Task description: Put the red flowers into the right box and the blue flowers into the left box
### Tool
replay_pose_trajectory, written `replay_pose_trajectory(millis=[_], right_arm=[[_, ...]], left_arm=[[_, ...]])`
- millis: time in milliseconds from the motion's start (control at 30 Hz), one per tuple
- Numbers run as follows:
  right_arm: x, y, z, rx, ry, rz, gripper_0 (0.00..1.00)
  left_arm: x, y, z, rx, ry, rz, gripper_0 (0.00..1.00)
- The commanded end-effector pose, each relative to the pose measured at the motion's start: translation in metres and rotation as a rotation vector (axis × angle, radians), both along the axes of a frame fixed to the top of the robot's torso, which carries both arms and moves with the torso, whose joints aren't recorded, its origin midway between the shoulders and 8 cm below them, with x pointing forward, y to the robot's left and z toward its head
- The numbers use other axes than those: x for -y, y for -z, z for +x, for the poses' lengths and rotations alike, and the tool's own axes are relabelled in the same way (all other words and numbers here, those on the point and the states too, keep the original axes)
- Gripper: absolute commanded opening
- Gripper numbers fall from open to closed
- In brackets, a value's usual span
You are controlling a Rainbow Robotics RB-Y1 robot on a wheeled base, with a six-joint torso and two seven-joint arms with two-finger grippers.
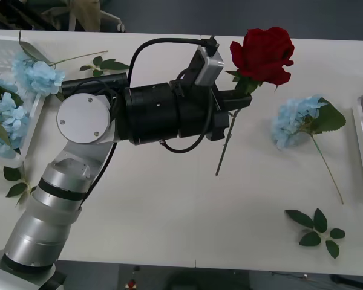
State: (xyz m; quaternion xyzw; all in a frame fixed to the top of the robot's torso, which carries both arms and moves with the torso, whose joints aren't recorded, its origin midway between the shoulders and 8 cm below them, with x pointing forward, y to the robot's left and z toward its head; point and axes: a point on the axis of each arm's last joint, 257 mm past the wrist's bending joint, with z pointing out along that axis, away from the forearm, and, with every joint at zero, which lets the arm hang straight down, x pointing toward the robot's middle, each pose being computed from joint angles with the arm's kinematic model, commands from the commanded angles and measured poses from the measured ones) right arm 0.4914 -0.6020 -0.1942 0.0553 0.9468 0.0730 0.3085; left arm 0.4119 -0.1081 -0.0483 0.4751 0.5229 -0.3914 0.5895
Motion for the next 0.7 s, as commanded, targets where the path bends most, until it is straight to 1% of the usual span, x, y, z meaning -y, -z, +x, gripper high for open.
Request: replay_pose_trajectory(millis=[33, 100, 200, 333, 500, 567, 700], right_arm=[[-0.036, -0.020, 0.011, 0.084, -0.247, -0.029, 0.87], [-0.059, -0.027, 0.013, 0.133, -0.362, -0.011, 0.87], [-0.089, -0.040, 0.011, 0.170, -0.419, 0.090, 0.87], [-0.127, -0.059, 0.001, 0.212, -0.508, 0.233, 0.87], [-0.161, -0.073, -0.020, 0.246, -0.603, 0.389, 0.87], [-0.176, -0.077, -0.033, 0.264, -0.651, 0.466, 0.87], [-0.206, -0.077, -0.052, 0.281, -0.765, 0.552, 0.87]], left_arm=[[0.003, -0.023, -0.006, 0.051, 0.017, -0.018, 0.00], [0.003, -0.023, -0.006, 0.051, 0.017, -0.018, 0.00], [0.003, -0.023, -0.006, 0.051, 0.017, -0.018, 0.00], [0.003, -0.023, -0.006, 0.051, 0.017, -0.018, 0.00], [0.003, -0.023, -0.006, 0.051, 0.017, -0.018, 0.00], [0.003, -0.023, -0.006, 0.051, 0.017, -0.018, 0.00], [0.003, -0.023, -0.006, 0.051, 0.017, -0.018, 0.00]])
